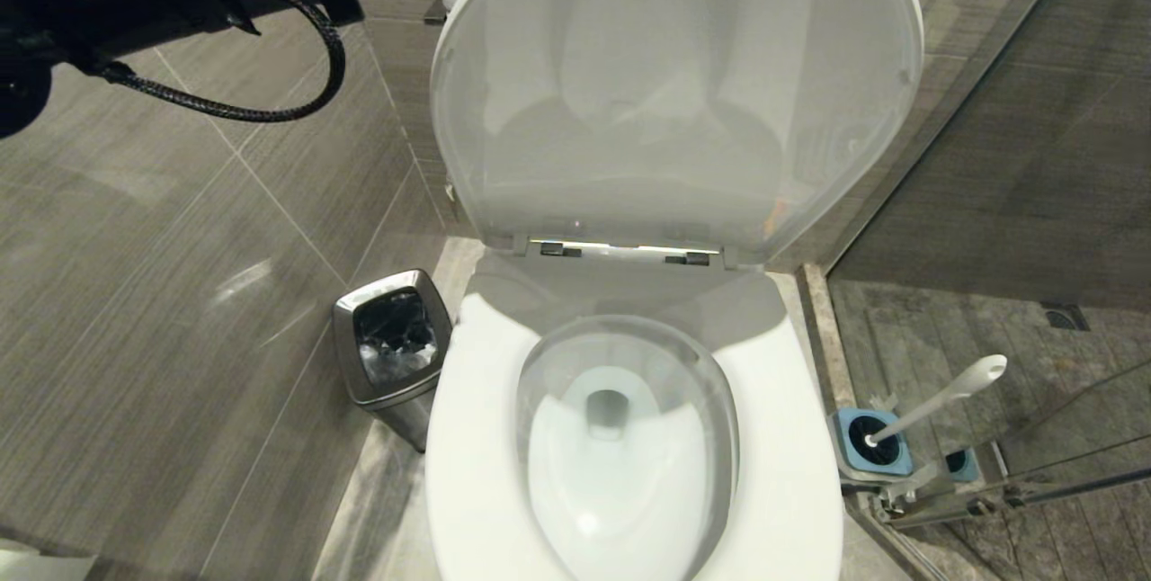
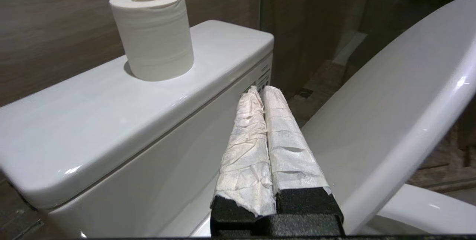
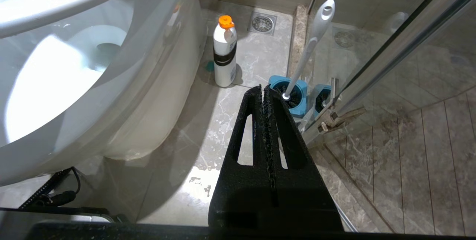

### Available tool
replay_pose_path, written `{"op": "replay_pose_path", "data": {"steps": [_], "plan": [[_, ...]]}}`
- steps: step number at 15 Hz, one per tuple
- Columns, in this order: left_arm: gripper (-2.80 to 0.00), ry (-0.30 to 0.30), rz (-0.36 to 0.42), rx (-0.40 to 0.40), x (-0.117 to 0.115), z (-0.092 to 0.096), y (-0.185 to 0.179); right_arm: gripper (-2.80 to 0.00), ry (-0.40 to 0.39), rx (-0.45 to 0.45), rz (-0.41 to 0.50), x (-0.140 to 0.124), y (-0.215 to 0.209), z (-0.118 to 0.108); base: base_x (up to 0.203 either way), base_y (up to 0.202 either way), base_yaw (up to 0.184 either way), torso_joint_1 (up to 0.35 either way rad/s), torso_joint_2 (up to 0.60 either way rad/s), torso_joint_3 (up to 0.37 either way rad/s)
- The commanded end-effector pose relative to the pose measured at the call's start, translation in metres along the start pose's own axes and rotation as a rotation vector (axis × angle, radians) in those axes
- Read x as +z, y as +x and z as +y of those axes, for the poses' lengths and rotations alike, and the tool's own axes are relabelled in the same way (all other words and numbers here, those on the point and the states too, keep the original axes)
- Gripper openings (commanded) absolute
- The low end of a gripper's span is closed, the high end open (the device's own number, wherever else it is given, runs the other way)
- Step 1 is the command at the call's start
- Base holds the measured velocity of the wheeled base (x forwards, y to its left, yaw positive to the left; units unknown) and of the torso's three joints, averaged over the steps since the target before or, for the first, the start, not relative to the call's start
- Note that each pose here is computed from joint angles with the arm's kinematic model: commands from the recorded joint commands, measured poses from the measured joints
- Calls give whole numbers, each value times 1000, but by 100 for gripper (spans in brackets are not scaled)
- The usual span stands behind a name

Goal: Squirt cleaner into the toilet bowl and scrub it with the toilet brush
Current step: Close the toilet lid

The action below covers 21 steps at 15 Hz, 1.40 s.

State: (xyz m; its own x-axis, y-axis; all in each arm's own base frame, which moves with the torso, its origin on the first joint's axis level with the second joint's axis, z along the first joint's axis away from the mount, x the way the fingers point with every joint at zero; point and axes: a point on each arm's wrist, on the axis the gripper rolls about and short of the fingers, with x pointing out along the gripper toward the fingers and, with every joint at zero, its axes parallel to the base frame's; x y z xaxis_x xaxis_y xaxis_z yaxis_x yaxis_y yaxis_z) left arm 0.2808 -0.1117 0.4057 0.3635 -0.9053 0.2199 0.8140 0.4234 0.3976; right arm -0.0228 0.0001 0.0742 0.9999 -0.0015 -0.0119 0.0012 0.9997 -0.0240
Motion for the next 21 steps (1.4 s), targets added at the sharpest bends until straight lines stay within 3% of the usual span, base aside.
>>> {"op": "replay_pose_path", "data": {"steps": [1,5,12,14,17,21], "plan": [[-280,-26,22,-15,-8,-3,3,-280,-1,0,1,0,0,0,0,0,0,0,0,0],[-280,-102,122,-42,-24,-16,-7,-280,-1,0,0,0,0,0,0,0,0,0,0,0],[-280,-218,217,-101,-24,-35,-24,-280,-1,0,0,0,0,0,0,0,0,0,0,0],[-280,-281,258,-133,-23,-44,-32,-280,-1,0,0,0,0,0,0,0,0,0,0,0],[-280,-447,407,-170,-28,-65,-49,-280,-1,0,0,0,0,0,0,0,0,0,0,0],[-280,-546,526,-215,-43,-78,-54,-280,-1,0,0,0,0,0,0,0,0,0,0,0]]}}
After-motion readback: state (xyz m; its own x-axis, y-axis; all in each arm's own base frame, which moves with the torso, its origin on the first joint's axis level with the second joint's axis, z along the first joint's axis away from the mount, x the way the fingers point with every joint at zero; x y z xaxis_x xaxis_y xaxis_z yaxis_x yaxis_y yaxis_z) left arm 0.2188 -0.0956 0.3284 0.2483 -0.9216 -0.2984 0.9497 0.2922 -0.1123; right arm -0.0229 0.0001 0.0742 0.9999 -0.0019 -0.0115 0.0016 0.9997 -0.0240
